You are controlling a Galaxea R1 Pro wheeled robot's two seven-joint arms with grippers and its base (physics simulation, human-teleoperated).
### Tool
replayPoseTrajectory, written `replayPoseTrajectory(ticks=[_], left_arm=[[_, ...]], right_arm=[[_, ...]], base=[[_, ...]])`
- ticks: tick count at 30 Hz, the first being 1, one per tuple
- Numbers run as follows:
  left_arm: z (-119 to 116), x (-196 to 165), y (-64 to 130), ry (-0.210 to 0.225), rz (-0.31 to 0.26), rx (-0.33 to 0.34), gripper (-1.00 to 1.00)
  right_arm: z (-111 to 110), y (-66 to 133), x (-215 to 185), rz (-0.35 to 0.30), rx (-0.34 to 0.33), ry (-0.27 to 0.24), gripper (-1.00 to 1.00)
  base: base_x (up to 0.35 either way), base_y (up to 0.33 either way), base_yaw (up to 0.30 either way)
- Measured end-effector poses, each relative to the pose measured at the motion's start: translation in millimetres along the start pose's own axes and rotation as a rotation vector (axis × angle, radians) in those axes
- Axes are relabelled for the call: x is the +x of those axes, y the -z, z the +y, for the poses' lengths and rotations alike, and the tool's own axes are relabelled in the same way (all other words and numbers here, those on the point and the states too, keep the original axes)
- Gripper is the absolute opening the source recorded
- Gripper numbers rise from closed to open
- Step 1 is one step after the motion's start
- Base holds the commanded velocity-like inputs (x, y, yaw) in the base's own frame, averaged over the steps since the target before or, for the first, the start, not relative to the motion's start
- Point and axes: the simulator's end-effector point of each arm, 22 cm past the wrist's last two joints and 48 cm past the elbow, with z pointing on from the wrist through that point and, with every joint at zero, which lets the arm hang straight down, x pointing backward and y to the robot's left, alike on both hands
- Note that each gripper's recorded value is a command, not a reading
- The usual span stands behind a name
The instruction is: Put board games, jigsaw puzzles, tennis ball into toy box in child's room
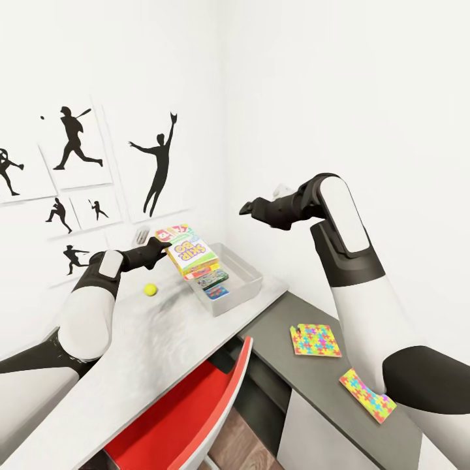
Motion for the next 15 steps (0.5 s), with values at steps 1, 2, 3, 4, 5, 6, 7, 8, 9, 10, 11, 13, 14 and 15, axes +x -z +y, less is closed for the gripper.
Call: replayPoseTrajectory(ticks=[1, 2, 3, 4, 5, 6, 7, 8, 9, 10, 11, 13, 14, 15], left_arm=[[0.0, 0.0, 0.0, 0.0, 0.0, 0.0, -1.0], [0.0, 0.1, 0.0, 0.0, 0.0, 0.0, -1.0], [0.0, 0.0, 0.0, 0.0, 0.0, 0.0, -1.0], [0.0, -0.1, 0.1, 0.0, 0.0, 0.0, -1.0], [-0.1, -0.2, 0.1, 0.0, 0.0, 0.0, -1.0], [0.0, -0.1, 0.1, 0.0, 0.0, 0.0, -1.0], [0.0, 0.1, 0.0, 0.0, 0.0, 0.0, -1.0], [0.0, 0.1, 0.0, 0.0, 0.001, 0.0, -1.0], [0.0, 0.2, 0.0, 0.0, 0.001, 0.0, -1.0], [0.0, 0.2, 0.0, 0.0, 0.001, 0.0, -1.0], [0.0, 0.2, 0.0, 0.0, 0.001, 0.0, -1.0], [-0.2, 0.4, 0.1, 0.0, 0.001, 0.0, -1.0], [-0.2, 0.3, 0.3, 0.0, 0.001, 0.0, -1.0], [-0.1, 0.1, 0.3, -0.001, 0.0, 0.0, -1.0]], right_arm=[[-0.2, -0.2, 0.2, 0.001, 0.0, 0.0, 1.0], [-0.2, -0.3, 0.2, 0.001, 0.0, 0.0, 1.0], [-0.3, -0.4, 0.3, 0.001, 0.001, -0.001, 1.0], [-0.4, -0.5, 0.4, 0.002, 0.001, -0.001, 1.0], [-0.4, -0.5, 0.4, 0.002, 0.001, -0.001, 1.0], [-0.4, -0.5, 0.4, 0.002, 0.001, -0.001, 1.0], [-0.3, -0.4, 0.3, 0.001, 0.001, -0.001, 1.0], [-0.3, -0.4, 0.3, 0.001, 0.001, -0.001, 1.0], [-0.2, -0.3, 0.2, 0.001, 0.0, -0.001, 1.0], [-0.2, -0.3, 0.2, 0.001, 0.0, -0.001, 1.0], [-0.2, -0.3, 0.2, 0.001, 0.0, 0.0, 1.0], [-0.1, 0.0, 0.2, 0.001, 0.0, 0.0, 1.0], [-0.1, 0.0, 0.3, 0.001, 0.0, 0.0, 1.0], [-0.4, 0.1, 0.0, 0.0, 0.001, -0.001, 1.0]], base=[[0.0, 0.0, 0.005], [0.0, 0.0, 0.003], [0.0, 0.0, 0.002], [0.0, 0.0, 0.001], [0.0, 0.0, 0.0], [0.0, 0.0, 0.0], [0.0, 0.0, 0.0], [0.0, 0.0, 0.0], [0.0, 0.0, 0.0], [0.0, 0.0, 0.0], [0.014, 0.0, 0.0], [0.064, -0.023, 0.0], [0.127, -0.075, 0.0], [0.157, -0.102, 0.0]])
